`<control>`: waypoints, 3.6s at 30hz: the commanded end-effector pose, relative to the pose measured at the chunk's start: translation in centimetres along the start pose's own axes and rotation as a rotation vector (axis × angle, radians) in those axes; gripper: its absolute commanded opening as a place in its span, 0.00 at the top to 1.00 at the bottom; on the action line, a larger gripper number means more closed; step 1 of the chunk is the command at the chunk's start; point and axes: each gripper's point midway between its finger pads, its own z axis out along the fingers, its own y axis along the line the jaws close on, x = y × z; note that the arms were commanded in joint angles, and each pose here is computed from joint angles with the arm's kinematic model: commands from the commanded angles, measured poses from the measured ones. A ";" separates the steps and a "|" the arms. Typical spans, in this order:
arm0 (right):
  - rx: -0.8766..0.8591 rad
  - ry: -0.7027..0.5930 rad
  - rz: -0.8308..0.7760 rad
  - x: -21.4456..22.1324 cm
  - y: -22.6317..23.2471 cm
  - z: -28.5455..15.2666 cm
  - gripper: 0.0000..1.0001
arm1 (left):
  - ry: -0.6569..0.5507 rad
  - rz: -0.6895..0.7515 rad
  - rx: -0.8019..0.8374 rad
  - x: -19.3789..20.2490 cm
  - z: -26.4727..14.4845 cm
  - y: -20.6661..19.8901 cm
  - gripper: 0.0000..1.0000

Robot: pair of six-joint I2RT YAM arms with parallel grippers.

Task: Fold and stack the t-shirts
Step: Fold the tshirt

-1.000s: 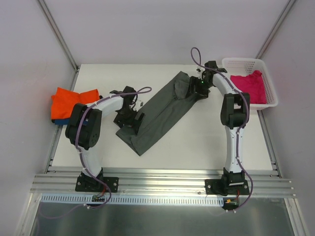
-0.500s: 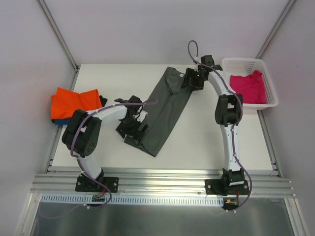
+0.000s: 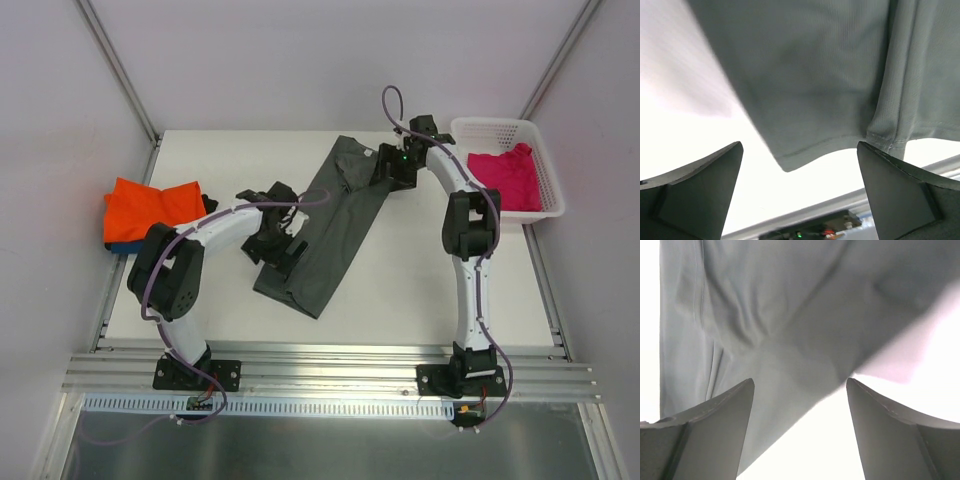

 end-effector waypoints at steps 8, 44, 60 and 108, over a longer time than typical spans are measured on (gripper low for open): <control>0.023 -0.059 0.026 -0.7 -0.8 -7.3 0.21 | -0.179 0.026 -0.033 -8.3 -4.0 1.6 0.01; -0.210 -0.070 0.187 -3.4 2.5 4.2 0.21 | 0.060 -0.081 0.283 -7.3 4.0 -6.6 0.01; -0.235 -0.145 0.184 -5.6 2.8 5.1 0.20 | 0.113 0.040 0.329 -7.2 5.7 -13.5 0.01; -0.148 0.531 0.605 35.8 7.3 -13.7 0.35 | -0.007 -0.637 0.659 2.4 -3.1 -8.3 0.15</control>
